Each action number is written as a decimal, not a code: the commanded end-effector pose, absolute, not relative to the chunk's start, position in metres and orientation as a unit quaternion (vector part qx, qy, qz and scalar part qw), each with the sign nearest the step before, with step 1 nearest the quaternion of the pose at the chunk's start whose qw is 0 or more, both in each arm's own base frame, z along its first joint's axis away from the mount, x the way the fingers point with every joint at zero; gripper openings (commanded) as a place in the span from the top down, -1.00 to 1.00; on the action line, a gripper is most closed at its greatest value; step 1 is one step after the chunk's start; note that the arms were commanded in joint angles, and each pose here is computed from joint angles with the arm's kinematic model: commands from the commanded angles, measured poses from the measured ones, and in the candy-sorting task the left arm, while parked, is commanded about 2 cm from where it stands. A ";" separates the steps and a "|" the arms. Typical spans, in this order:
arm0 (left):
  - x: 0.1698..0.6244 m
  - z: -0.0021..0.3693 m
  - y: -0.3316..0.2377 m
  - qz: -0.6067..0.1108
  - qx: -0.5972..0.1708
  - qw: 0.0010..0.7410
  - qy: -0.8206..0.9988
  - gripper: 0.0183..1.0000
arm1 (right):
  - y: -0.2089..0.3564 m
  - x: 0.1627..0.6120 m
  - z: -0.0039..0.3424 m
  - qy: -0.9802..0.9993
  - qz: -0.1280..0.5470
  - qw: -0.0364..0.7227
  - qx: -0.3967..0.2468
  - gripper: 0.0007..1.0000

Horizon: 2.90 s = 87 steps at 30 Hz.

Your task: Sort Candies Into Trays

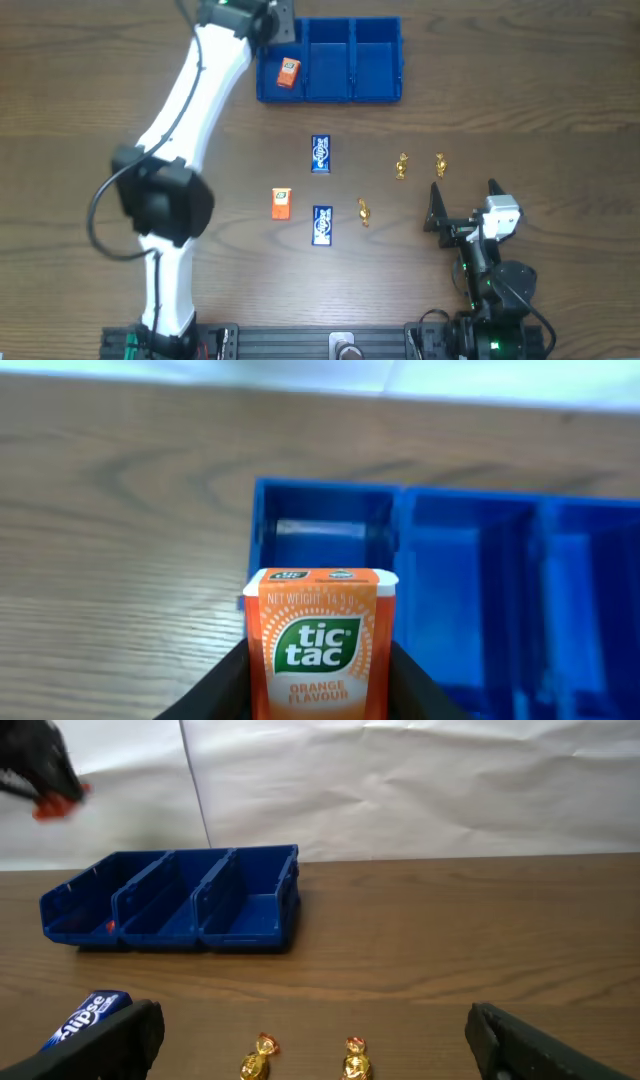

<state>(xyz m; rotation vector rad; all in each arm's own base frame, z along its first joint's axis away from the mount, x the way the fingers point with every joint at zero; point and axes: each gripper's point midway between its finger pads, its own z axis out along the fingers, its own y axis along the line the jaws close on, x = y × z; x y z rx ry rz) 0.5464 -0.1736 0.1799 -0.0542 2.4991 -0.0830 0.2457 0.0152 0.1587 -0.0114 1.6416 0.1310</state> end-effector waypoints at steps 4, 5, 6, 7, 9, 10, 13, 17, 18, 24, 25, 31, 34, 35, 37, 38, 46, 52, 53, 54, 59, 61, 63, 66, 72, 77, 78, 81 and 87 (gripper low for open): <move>0.556 0.123 -0.180 -0.026 -0.005 0.269 0.963 0.46 | 0.016 0.245 0.158 0.732 0.061 0.679 -0.006 -1.00; 0.556 0.122 -0.181 -0.027 -0.005 0.269 0.963 0.46 | 0.016 0.245 0.158 0.732 0.061 0.679 -0.006 -1.00; 0.556 0.122 -0.181 -0.028 -0.005 0.269 0.963 0.45 | 0.016 0.245 0.158 0.732 0.061 0.679 -0.006 -1.00; 0.556 0.122 -0.181 -0.029 -0.005 0.269 0.963 0.44 | 0.016 0.245 0.158 0.732 0.061 0.679 -0.006 -1.00; 0.556 0.122 -0.184 -0.032 0.003 0.269 0.963 0.39 | 0.016 0.245 0.158 0.732 0.061 0.679 -0.006 -1.00; 0.556 0.123 -0.184 -0.033 0.004 0.269 0.962 0.29 | 0.016 0.245 0.158 0.732 0.061 0.679 -0.006 -1.00; 0.558 0.125 -0.185 -0.035 0.003 0.275 0.961 -0.17 | 0.016 0.245 0.158 0.732 0.061 0.679 -0.006 -1.00; 0.559 0.154 -0.181 -0.034 -0.002 0.303 0.952 -0.71 | 0.016 0.245 0.158 0.732 0.061 0.679 -0.006 -1.00; 0.557 0.170 -0.179 -0.034 -0.004 0.315 0.948 -0.74 | 0.016 0.245 0.158 0.732 0.061 0.679 -0.006 -1.00; 0.507 0.258 -0.185 -0.032 0.009 0.372 0.928 -0.98 | 0.016 0.245 0.158 0.732 0.061 0.679 -0.006 -1.00; 0.491 0.263 -0.188 -0.036 0.016 0.372 0.927 -1.00 | 0.016 0.245 0.158 0.732 0.061 0.679 -0.006 -1.00; 0.382 0.210 -0.214 -0.062 0.062 0.337 0.937 -1.00 | 0.016 0.245 0.158 0.732 0.061 0.679 -0.006 -1.00; 0.349 0.171 -0.207 -0.070 0.039 0.299 0.951 -1.00 | 0.016 0.245 0.158 0.732 0.061 0.679 -0.006 -1.00; 0.335 0.153 -0.203 -0.072 0.033 0.277 0.957 -1.00 | 0.016 0.245 0.158 0.732 0.061 0.679 -0.006 -1.00; 0.308 0.118 -0.192 -0.064 0.019 0.233 0.970 -1.00 | 0.016 0.245 0.158 0.732 0.061 0.679 -0.006 -1.00; 0.298 0.103 -0.187 -0.056 0.013 0.216 0.975 -1.00 | 0.016 0.245 0.158 0.732 0.061 0.679 -0.006 -1.00; 0.267 0.049 -0.176 -0.051 -0.011 0.169 0.984 -1.00 | 0.016 0.245 0.158 0.732 0.061 0.679 -0.006 -1.00; 0.264 0.026 -0.173 -0.033 -0.020 0.149 0.988 -0.99 | 0.016 0.245 0.158 0.732 0.061 0.679 -0.006 -1.00; 0.264 0.022 -0.173 -0.031 -0.022 0.145 0.989 -0.96 | 0.016 0.245 0.158 0.732 0.061 0.679 -0.006 -1.00; 0.264 0.019 -0.173 -0.030 -0.025 0.143 0.989 -0.96 | 0.016 0.245 0.158 0.732 0.061 0.679 -0.006 -1.00; 0.262 0.002 -0.173 -0.020 -0.031 0.123 0.992 -0.80 | 0.016 0.245 0.158 0.732 0.061 0.679 -0.006 -1.00; 0.262 -0.002 -0.174 -0.021 -0.030 0.121 0.992 -0.75 | 0.016 0.245 0.158 0.732 0.061 0.679 -0.006 -1.00; 0.262 -0.004 -0.176 -0.022 -0.028 0.119 0.992 -0.70 | 0.016 0.245 0.158 0.732 0.061 0.679 -0.006 -1.00; 0.260 -0.009 -0.176 -0.017 -0.024 0.113 0.993 -0.61 | 0.016 0.245 0.158 0.732 0.061 0.679 -0.006 -1.00; 0.261 -0.012 -0.179 -0.019 -0.022 0.114 0.993 -0.08 | 0.016 0.245 0.158 0.732 0.061 0.679 -0.006 -1.00; 0.263 -0.012 -0.180 -0.022 -0.022 0.117 0.993 0.29 | 0.016 0.245 0.158 0.732 0.061 0.679 -0.006 -1.00; 0.263 -0.012 -0.180 -0.022 -0.022 0.118 0.993 0.32 | 0.016 0.245 0.158 0.732 0.061 0.679 -0.006 -1.00; 0.263 -0.011 -0.180 -0.023 -0.023 0.119 0.992 0.37 | 0.016 0.245 0.158 0.732 0.061 0.679 -0.006 -1.00; 0.282 0.011 -0.183 -0.022 -0.029 0.160 0.986 0.42 | 0.016 0.245 0.158 0.732 0.061 0.679 -0.006 -1.00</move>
